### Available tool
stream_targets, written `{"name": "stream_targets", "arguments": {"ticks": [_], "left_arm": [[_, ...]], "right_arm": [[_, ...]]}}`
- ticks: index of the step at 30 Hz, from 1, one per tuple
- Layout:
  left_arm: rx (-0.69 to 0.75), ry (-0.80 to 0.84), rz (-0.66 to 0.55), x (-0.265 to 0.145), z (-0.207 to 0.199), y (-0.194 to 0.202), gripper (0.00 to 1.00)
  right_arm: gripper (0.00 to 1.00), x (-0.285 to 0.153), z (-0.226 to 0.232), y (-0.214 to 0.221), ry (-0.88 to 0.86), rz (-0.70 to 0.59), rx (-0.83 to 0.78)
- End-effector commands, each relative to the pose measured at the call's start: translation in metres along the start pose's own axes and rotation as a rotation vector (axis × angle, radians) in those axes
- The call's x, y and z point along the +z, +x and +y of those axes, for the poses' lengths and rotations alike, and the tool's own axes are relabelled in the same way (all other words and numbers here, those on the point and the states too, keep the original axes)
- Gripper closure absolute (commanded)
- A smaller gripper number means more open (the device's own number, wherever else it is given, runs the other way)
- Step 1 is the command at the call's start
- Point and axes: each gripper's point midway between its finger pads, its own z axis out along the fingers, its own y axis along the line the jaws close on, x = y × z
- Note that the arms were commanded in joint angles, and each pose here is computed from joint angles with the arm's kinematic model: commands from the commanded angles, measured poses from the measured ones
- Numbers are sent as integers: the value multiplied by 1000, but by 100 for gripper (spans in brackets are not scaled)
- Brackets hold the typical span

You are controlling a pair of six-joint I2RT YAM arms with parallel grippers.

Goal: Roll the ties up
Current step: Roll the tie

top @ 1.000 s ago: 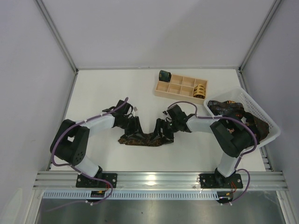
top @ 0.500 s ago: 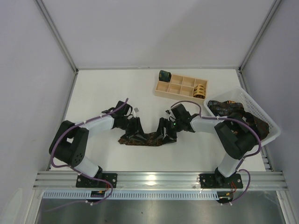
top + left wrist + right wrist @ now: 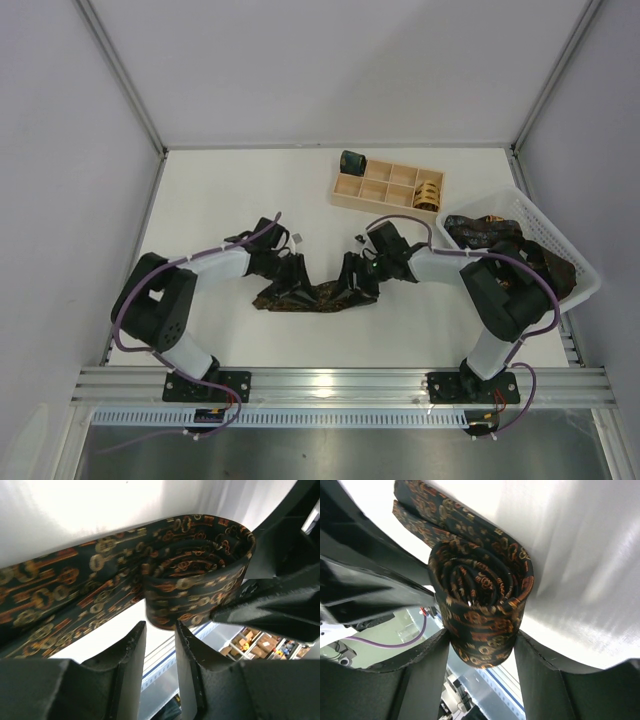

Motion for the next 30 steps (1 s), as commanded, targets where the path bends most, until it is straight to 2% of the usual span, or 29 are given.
{"name": "stream_targets", "arguments": {"ticks": [1,7,9,16,17,22,23,26,30], "left_arm": [[47,36,-13,3,-21,-11,65],[32,14,10,14,-16,-9,66],[24,-7,9,15,-11,-9,67],[9,-67,-13,22,8,-8,68],[6,-75,-9,23,12,-7,68],[7,-82,-13,25,15,-7,68],[7,-84,-18,24,14,-8,68],[25,-82,-47,17,7,-13,68],[59,-86,-92,1,-4,-19,67]], "right_arm": [[41,-1,17,-8,-31,-1,-50],[47,3,17,-5,-1,32,-61],[54,6,20,-2,7,49,-71],[63,18,30,-2,88,72,-95],[69,19,31,-2,101,72,-86],[82,25,24,-4,276,60,-73],[89,25,24,-5,300,59,-72],[99,21,12,-4,424,65,-57],[100,12,4,0,504,76,-46]]}}
